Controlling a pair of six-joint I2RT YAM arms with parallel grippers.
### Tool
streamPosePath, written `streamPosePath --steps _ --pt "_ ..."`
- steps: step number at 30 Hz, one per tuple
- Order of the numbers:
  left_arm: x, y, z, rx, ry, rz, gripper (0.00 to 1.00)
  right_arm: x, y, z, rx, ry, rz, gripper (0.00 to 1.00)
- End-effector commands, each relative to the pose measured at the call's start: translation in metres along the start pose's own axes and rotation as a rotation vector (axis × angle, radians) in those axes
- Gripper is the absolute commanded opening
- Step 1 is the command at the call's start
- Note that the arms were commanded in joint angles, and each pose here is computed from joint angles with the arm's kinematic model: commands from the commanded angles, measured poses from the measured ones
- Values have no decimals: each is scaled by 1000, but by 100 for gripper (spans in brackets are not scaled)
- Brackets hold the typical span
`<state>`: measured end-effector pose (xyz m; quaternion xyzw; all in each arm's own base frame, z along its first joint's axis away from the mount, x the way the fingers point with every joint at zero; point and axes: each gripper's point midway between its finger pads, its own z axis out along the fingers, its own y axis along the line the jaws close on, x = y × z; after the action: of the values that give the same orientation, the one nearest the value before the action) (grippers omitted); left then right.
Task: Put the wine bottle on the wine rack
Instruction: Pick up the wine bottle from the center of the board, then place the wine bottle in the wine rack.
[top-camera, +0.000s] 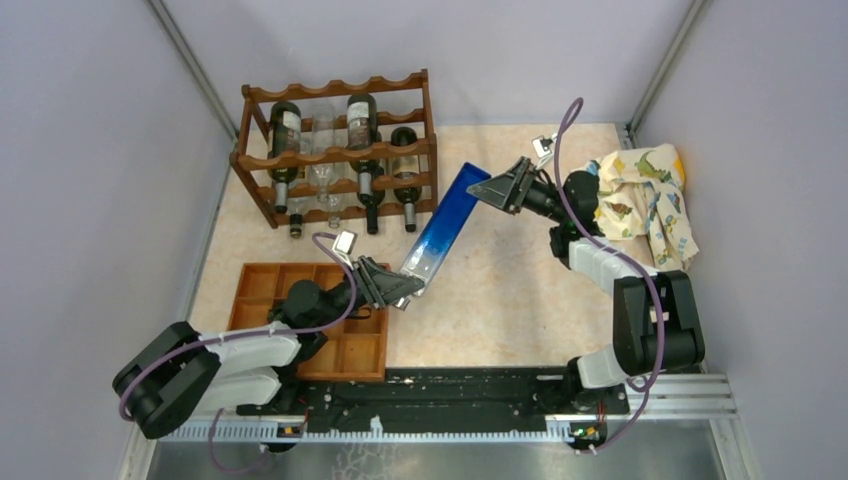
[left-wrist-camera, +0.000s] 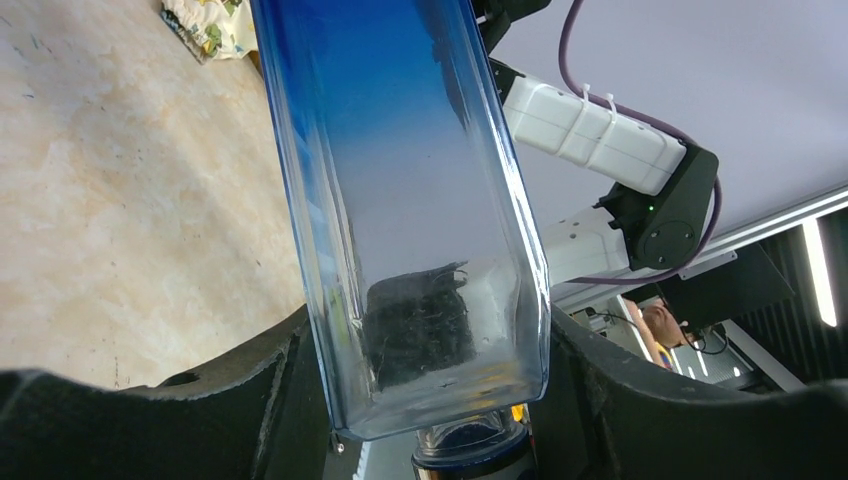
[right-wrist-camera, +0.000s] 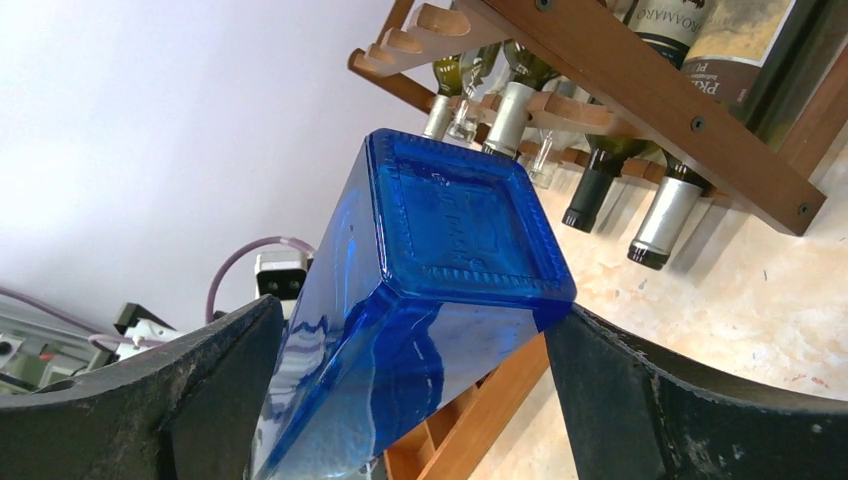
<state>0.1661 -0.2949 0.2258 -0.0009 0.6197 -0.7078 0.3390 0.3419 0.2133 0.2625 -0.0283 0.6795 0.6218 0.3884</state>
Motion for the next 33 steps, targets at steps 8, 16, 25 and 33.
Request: streamPosePath --steps 8,16,25,33 --pt "-13 -17 -23 47 -100 -29 0 -31 17 -11 -35 -113 -122 98" --pt "-17 -5 -44 -6 -177 -27 0 -44 -5 -32 27 -120 -174 98" --pt "-38 -19 -50 16 -284 -9 0 -38 -18 -36 58 -109 -180 98" --pt "-67 -44 -41 62 -383 16 0 -39 -20 -35 64 -105 -190 98"
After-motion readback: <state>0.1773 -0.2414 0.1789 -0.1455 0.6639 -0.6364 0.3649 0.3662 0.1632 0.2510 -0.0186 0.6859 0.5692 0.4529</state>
